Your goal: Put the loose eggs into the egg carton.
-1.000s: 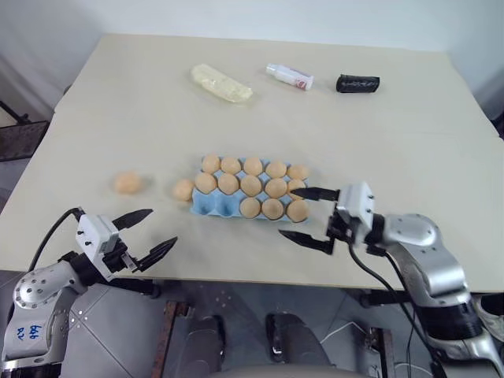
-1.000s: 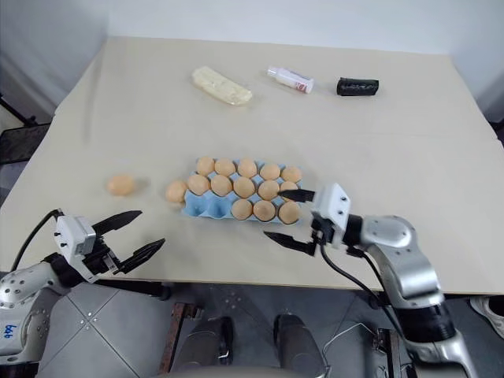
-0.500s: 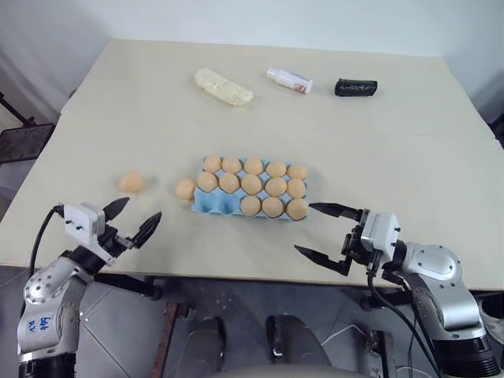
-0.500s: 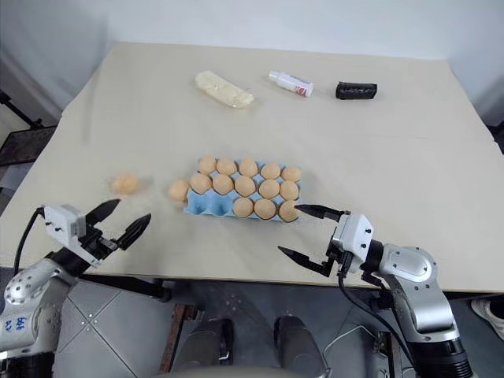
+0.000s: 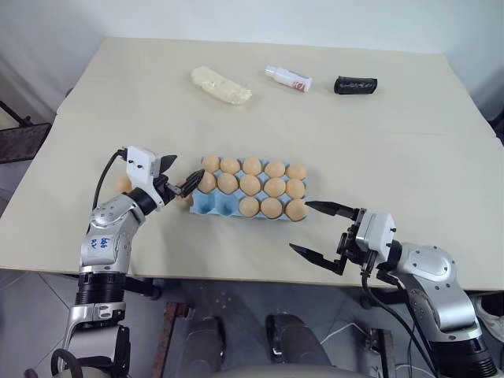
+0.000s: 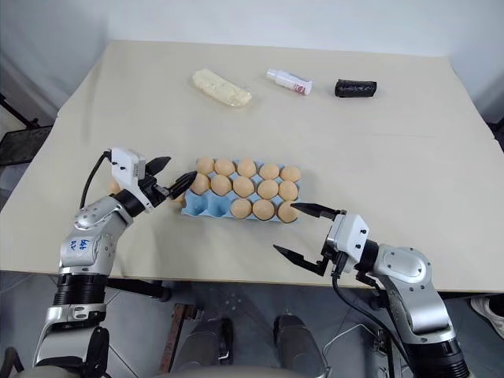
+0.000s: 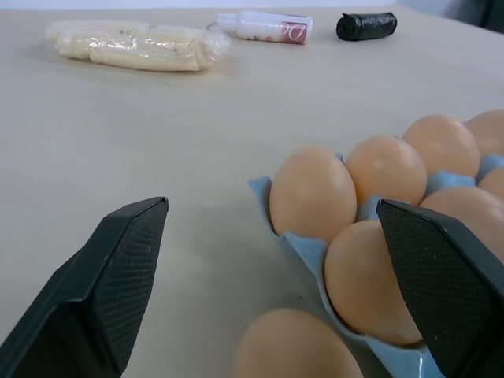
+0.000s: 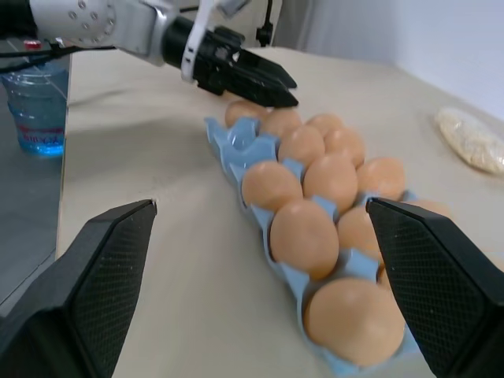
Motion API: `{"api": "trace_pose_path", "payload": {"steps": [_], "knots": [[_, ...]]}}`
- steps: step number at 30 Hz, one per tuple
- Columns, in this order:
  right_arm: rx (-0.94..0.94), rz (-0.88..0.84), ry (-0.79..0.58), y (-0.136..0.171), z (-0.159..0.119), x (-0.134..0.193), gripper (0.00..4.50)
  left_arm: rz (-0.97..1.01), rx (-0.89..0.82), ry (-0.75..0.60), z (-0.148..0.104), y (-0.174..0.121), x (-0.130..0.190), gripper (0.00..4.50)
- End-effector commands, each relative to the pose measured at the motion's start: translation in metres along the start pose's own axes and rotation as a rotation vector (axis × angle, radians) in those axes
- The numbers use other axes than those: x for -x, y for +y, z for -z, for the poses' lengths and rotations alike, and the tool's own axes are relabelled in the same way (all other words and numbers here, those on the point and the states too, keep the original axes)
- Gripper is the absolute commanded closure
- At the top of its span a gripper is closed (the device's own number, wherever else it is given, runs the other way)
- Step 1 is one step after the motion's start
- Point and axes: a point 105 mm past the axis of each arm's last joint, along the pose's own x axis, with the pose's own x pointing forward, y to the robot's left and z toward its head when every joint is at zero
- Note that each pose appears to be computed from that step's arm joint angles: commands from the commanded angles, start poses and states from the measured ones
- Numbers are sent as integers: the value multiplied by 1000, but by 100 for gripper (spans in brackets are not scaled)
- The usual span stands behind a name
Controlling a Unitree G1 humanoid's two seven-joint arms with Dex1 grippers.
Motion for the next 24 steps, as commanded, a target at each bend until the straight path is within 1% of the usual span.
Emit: {"api": "trace_pose_path", "payload": {"steps": [1,7,10,14,18,24], "knots": [[22,7,-43,1,-12,-3,2,-3,-11,29,5,3,5,0],[31,27,-37,-2,-11,-2,2,-6,-23,24,1,9,31,0],[31,36,-38,-4,-10,-3,2,-26,-20,62,10,15,41,0],[29,34,-38,-4,-9,-3,2,-14,-17,87,23,9,31,0],[31,31,-38,-5,-10,-4,2,-5,-7,87,25,7,20,0],[29,31,-36,-5,-10,-4,2,-55,-13,131,34,17,18,0]]}}
